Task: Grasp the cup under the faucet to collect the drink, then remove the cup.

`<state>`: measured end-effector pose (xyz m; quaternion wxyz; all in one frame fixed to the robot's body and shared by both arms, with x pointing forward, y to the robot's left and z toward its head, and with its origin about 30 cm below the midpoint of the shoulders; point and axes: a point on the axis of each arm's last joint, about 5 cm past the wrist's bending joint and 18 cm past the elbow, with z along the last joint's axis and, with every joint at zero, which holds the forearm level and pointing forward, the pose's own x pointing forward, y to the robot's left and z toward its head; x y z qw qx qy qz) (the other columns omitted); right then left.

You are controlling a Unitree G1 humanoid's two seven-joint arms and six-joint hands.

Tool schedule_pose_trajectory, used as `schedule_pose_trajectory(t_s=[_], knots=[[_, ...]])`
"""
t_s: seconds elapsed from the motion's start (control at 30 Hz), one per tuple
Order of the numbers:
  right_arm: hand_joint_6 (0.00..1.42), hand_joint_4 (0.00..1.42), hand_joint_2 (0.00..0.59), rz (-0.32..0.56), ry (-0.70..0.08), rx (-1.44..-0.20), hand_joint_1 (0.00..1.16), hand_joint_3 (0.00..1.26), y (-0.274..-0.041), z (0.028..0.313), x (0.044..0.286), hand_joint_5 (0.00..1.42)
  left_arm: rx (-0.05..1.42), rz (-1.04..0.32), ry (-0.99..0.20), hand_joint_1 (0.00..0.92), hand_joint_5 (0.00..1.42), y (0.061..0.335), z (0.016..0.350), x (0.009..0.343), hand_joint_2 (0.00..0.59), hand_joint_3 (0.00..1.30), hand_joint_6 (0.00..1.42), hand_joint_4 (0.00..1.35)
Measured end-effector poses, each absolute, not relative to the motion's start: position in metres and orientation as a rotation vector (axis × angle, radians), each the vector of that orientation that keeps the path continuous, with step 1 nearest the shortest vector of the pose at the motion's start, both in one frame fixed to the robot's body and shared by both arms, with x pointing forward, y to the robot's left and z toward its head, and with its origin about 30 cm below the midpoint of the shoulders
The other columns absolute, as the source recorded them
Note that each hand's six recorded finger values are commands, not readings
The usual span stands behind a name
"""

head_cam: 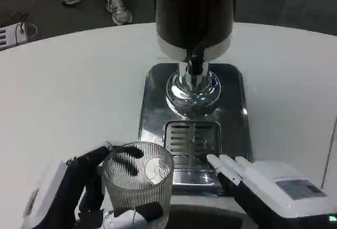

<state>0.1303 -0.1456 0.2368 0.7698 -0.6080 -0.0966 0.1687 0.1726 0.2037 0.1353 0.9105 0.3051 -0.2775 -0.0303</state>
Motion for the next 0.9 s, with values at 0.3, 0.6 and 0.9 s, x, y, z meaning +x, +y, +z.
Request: schedule_pose_trajectory(t_s=[0.3, 0.6, 0.9], knots=[[0.0, 0.0, 0.444, 0.363, -0.207, -1.308, 0.55, 0.02, -0.1447, 0.237, 0.1305, 0.0, 0.629, -0.063, -0.581, 0.572, 1.33, 0.2033, 0.1368, 0.1743, 0.0, 1.0, 1.42, 1.13], [0.0, 0.0, 0.437, 0.367, -0.207, -1.306, 0.55, 0.02, -0.1437, 0.2369, 0.1307, 0.0, 0.634, -0.07, -0.573, 0.572, 1.33, 0.2046, 0.1362, 0.175, 0.0, 1.0, 1.42, 1.13], [0.0, 0.0, 0.437, 0.361, -0.207, -1.303, 0.55, 0.02, -0.1431, 0.2368, 0.1311, 0.0, 0.632, -0.073, -0.567, 0.572, 1.33, 0.205, 0.1353, 0.1759, 0.0, 1.0, 1.42, 1.13]])
